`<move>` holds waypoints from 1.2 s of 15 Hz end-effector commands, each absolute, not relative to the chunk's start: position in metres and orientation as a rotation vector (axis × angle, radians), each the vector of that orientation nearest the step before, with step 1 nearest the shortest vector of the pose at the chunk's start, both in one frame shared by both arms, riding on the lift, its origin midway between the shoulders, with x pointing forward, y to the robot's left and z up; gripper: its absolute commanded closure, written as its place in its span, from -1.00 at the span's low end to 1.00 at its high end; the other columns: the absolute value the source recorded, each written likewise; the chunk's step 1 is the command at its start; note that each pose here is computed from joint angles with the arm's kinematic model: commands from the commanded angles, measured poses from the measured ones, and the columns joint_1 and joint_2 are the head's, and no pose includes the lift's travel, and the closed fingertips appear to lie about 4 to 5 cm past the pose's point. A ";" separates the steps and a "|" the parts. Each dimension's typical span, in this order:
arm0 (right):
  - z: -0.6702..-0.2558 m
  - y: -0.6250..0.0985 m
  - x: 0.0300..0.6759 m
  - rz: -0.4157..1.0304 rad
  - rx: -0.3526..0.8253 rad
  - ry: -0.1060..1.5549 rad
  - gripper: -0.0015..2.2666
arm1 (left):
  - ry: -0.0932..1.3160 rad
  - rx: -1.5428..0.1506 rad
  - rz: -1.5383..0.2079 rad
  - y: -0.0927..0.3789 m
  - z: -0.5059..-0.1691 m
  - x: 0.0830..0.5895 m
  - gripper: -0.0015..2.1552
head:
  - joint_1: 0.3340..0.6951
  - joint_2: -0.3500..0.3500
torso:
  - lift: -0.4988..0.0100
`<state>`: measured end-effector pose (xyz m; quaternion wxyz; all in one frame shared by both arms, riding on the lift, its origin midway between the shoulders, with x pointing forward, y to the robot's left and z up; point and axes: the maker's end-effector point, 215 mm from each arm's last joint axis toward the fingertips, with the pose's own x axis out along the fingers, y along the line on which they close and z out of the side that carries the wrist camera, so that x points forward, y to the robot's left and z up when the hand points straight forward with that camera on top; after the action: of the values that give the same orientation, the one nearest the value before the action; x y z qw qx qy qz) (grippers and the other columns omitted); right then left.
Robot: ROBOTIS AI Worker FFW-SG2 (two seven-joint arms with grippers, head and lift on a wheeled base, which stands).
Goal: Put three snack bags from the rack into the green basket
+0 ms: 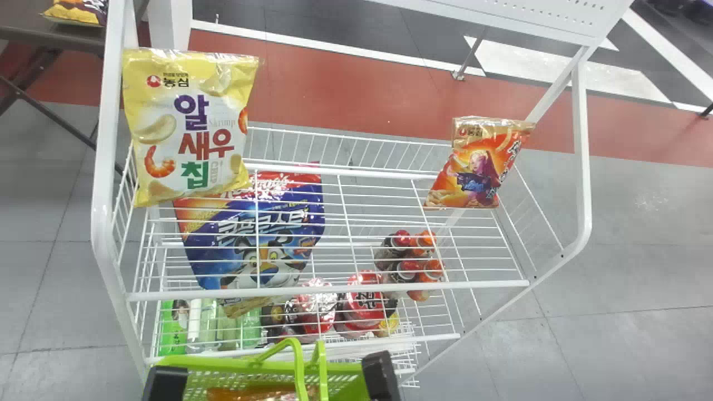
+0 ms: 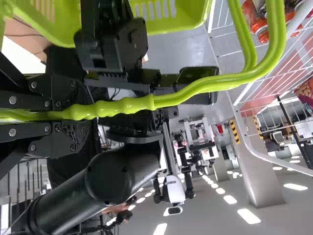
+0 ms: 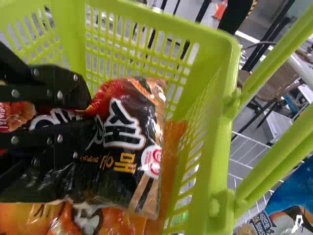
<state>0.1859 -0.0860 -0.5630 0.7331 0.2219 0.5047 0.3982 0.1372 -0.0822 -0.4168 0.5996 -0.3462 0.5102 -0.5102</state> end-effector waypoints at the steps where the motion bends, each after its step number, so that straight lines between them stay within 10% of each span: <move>1: -0.542 -0.111 0.170 0.849 0.527 1.201 -0.97 | 1.179 -0.801 -1.185 -0.083 -0.416 0.139 0.75 | 1.00 -1.00 | 0.96; 7: -0.494 -0.175 0.194 0.719 0.516 1.181 -0.97 | 1.183 -0.803 -1.187 -0.083 -0.416 0.138 0.75 | 1.00 -1.00 | 0.96; 18: -0.354 -0.321 0.422 0.436 0.301 0.474 -0.91 | 1.189 -0.813 -1.199 -0.086 -0.416 0.135 0.75 | 1.00 -1.00 | 0.96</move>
<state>0.3884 -0.3026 -0.3753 0.9140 0.1716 0.2863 0.2304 0.1352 -0.0849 -0.4166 0.5923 -0.3492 0.5117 -0.5152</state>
